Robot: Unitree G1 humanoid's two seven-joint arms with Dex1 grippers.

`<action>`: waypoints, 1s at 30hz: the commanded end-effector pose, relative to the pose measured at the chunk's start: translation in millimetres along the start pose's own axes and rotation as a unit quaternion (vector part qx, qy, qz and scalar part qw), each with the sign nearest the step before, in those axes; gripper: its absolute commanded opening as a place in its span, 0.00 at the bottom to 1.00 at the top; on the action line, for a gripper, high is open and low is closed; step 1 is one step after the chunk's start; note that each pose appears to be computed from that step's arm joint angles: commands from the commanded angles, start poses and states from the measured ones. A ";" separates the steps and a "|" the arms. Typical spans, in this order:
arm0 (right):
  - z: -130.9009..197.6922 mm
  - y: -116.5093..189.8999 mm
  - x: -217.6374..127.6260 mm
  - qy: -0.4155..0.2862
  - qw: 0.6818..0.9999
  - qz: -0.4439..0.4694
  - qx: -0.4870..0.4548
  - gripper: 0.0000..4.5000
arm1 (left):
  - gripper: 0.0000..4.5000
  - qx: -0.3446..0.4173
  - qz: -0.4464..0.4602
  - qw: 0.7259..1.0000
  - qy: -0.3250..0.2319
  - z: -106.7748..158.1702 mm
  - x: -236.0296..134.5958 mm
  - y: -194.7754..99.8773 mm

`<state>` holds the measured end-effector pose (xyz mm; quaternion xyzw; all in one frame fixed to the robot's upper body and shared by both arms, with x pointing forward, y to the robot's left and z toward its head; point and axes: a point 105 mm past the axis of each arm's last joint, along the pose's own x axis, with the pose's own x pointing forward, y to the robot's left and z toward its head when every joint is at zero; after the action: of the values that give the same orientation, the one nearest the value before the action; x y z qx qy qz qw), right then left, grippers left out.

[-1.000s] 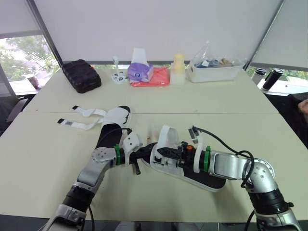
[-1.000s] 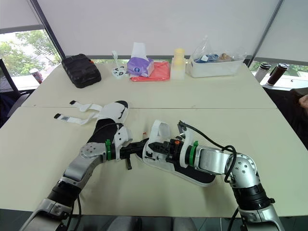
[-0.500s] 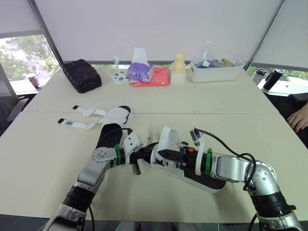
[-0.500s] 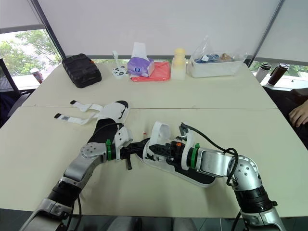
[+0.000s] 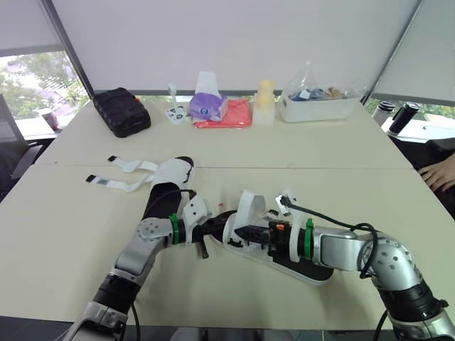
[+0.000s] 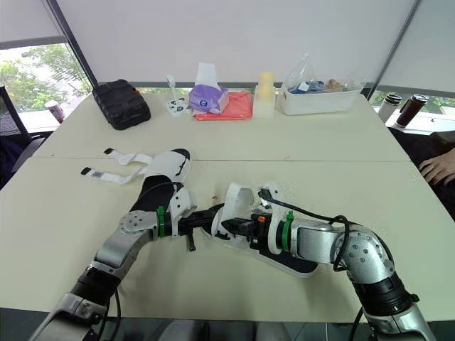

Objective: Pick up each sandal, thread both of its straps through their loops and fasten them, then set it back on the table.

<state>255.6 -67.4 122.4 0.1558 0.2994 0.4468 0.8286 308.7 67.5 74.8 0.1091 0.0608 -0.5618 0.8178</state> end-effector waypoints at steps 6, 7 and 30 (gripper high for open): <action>-20.2 -0.1 -1.6 0.072 0.990 -0.009 -0.118 0.01 | 0.00 -0.035 -0.013 0.997 0.061 -37.2 0.1 -12.7; -21.2 1.5 -2.1 0.076 0.989 -0.003 -0.126 0.01 | 0.00 -0.035 -0.014 0.997 0.061 -37.4 0.2 -12.8; 26.6 15.6 -8.6 -0.071 0.995 0.059 -0.039 0.80 | 0.00 -0.034 -0.014 0.997 0.062 -37.5 1.6 -11.4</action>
<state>258.4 -65.8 144.1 0.1575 0.2278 0.4908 0.8261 309.5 66.3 74.2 0.1116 0.0583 -0.5639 0.8162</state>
